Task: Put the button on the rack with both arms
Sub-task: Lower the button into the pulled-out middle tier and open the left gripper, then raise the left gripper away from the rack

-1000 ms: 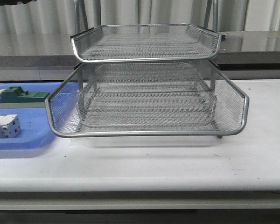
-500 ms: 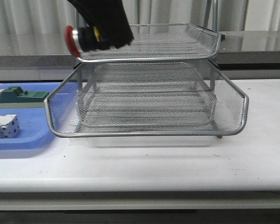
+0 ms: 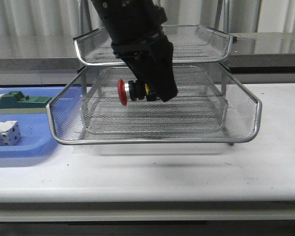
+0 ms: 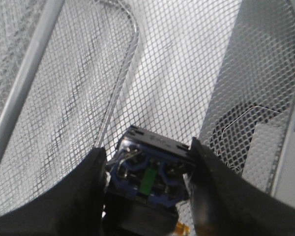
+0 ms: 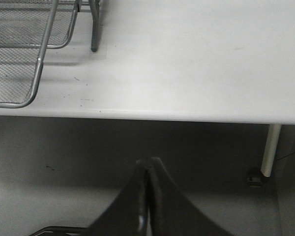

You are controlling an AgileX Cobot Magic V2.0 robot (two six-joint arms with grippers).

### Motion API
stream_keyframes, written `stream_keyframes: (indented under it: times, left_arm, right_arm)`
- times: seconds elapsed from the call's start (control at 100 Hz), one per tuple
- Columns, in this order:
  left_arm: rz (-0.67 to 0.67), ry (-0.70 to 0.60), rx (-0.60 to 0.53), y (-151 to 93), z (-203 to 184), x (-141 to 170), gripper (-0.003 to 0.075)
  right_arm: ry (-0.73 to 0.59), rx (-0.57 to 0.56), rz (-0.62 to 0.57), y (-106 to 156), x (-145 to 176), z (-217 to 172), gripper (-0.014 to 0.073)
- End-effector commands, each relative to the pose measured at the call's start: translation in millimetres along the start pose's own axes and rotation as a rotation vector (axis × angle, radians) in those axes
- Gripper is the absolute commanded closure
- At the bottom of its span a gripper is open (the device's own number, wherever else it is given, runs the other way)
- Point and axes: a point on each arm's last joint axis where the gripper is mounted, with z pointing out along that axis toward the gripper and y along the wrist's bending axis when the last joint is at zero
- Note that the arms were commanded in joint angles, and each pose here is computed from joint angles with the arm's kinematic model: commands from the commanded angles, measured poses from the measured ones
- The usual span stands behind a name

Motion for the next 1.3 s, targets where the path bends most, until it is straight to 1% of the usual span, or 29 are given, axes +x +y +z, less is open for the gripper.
stream_keyframes:
  times: [0.0, 0.07, 0.16, 0.23, 0.28, 0.33, 0.4, 0.45, 0.5, 0.68, 0.78, 0.89, 1.0, 1.11, 1.22, 1.29]
  left_arm:
    - [-0.003, -0.096, -0.032, -4.3, -23.5, -13.4, 0.0739]
    - [-0.004, -0.091, -0.029, -4.1, -21.8, -13.0, 0.0731]
    - [-0.005, -0.091, -0.028, -4.1, -21.5, -13.0, 0.0671]
    - [-0.005, -0.091, -0.028, -4.1, -21.5, -13.0, 0.0585]
    - [-0.005, -0.09, -0.028, -4.1, -21.5, -12.9, 0.051]
    - [-0.005, -0.09, -0.028, -4.1, -21.5, -12.9, 0.0415]
    - [-0.005, -0.091, -0.026, -4.2, -21.5, -13.0, 0.0314]
    - [-0.005, -0.091, -0.026, -4.2, -21.5, -13.0, 0.0266]
    - [-0.008, -0.092, -0.023, -4.5, -21.5, -13.1, 0.0241]
    - [-0.01, -0.088, -0.013, -5.4, -21.9, -13.0, 0.0236]
    - [-0.008, -0.07, 0.017, -8.0, -26.3, -13.8, 0.0236]
    - [-0.001, -0.058, 0.049, -10.8, -37.4, -18.2, 0.0236]
    - [-0.024, -0.041, 0.073, -13.6, -52.4, -23.0, 0.0237]
    - [-0.02, -0.006, 0.106, -17.2, -64.4, -24.4, 0.0251]
    - [-0.027, -0.012, 0.058, -16.7, -76.4, -24.2, 0.0272]
    - [-0.031, -0.003, 0.011, -15.6, -85.1, -22.1, 0.0272]
  right_arm:
    - [-0.087, 0.004, -0.011, 0.0, -12.0, -7.0, 0.0665]
    - [-0.087, 0.004, -0.011, 0.0, -12.0, -7.0, 0.0665]
    - [-0.087, 0.004, -0.011, 0.0, -12.0, -7.0, 0.0665]
    - [-0.087, 0.004, -0.011, 0.0, -12.0, -7.0, 0.0665]
    - [-0.087, 0.004, -0.011, 0.0, -12.0, -7.0, 0.0665]
    - [-0.087, 0.004, -0.011, 0.0, -12.0, -7.0, 0.0665]
    - [-0.087, 0.004, -0.011, 0.0, -12.0, -7.0, 0.0665]
    - [-0.087, 0.004, -0.011, 0.0, -12.0, -7.0, 0.0665]
    - [-0.087, 0.004, -0.011, 0.0, -12.0, -7.0, 0.0665]
    - [-0.087, 0.004, -0.011, 0.0, -12.0, -7.0, 0.0665]
    - [-0.087, 0.004, -0.011, 0.0, -12.0, -7.0, 0.0665]
    - [-0.087, 0.004, -0.011, 0.0, -12.0, -7.0, 0.0665]
    - [-0.087, 0.004, -0.011, 0.0, -12.0, -7.0, 0.0665]
    - [-0.087, 0.004, -0.011, 0.0, -12.0, -7.0, 0.0665]
    - [-0.087, 0.004, -0.011, 0.0, -12.0, -7.0, 0.0665]
    - [-0.087, 0.004, -0.011, 0.0, -12.0, -7.0, 0.0665]
